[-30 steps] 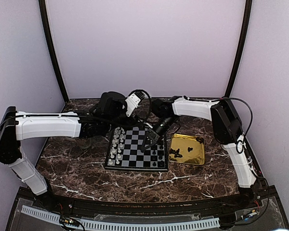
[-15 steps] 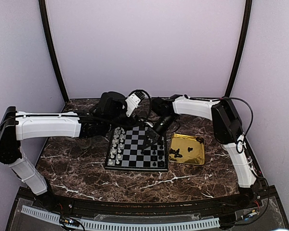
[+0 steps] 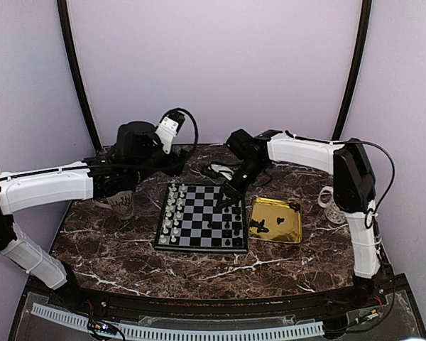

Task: Set up the chess pieces on the board
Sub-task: Pick up the rook from the chessboard, then place the rook at a8.

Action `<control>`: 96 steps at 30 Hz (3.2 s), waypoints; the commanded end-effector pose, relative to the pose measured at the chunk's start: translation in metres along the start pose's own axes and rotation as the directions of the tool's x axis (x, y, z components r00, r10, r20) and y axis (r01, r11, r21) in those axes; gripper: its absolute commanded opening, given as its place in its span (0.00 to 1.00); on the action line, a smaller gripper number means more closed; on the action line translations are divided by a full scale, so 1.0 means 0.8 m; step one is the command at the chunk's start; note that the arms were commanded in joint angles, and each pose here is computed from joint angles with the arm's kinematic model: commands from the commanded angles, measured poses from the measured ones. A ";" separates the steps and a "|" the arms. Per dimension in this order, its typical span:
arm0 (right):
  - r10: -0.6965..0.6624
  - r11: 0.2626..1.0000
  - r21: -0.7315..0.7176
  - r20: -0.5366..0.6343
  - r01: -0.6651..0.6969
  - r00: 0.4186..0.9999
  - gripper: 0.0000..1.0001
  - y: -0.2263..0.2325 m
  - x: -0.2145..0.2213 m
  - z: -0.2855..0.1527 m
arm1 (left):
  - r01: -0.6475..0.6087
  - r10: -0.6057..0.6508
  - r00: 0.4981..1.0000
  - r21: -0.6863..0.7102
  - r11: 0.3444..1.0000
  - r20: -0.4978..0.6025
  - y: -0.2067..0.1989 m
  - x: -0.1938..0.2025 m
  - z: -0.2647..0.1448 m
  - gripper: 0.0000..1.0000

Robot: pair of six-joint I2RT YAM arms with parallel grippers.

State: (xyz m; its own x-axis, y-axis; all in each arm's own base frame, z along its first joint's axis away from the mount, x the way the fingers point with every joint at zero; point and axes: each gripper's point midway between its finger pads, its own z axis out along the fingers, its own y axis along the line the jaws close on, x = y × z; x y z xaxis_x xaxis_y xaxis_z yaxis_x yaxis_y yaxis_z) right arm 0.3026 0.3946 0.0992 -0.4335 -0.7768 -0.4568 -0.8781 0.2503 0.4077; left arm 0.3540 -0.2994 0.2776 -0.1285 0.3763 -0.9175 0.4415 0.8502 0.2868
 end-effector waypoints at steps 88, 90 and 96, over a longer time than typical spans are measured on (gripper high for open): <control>0.062 0.882 0.469 -0.010 -0.050 0.998 0.10 -0.204 0.014 -0.026 | 0.464 -0.445 0.883 0.136 0.875 -0.153 0.115 0.034 0.056 0.64; 0.065 0.884 0.464 -0.010 -0.053 0.998 0.11 -0.205 0.015 -0.026 | 0.464 -0.444 0.883 0.138 0.875 -0.154 0.114 0.034 0.056 0.64; 0.071 0.893 0.446 -0.020 -0.054 0.997 0.11 -0.203 0.019 -0.020 | 0.462 -0.442 0.884 0.139 0.876 -0.150 0.115 0.033 0.055 0.64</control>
State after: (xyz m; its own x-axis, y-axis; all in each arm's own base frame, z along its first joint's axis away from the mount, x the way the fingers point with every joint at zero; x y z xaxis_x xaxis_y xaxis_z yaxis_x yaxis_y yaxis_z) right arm 0.4423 0.3338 0.0506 -0.4727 -0.7699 -0.4287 -0.8535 0.5210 0.0056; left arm 0.4321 -0.2257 0.2632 -0.4566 0.0131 -0.8896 0.4330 0.8767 -0.2093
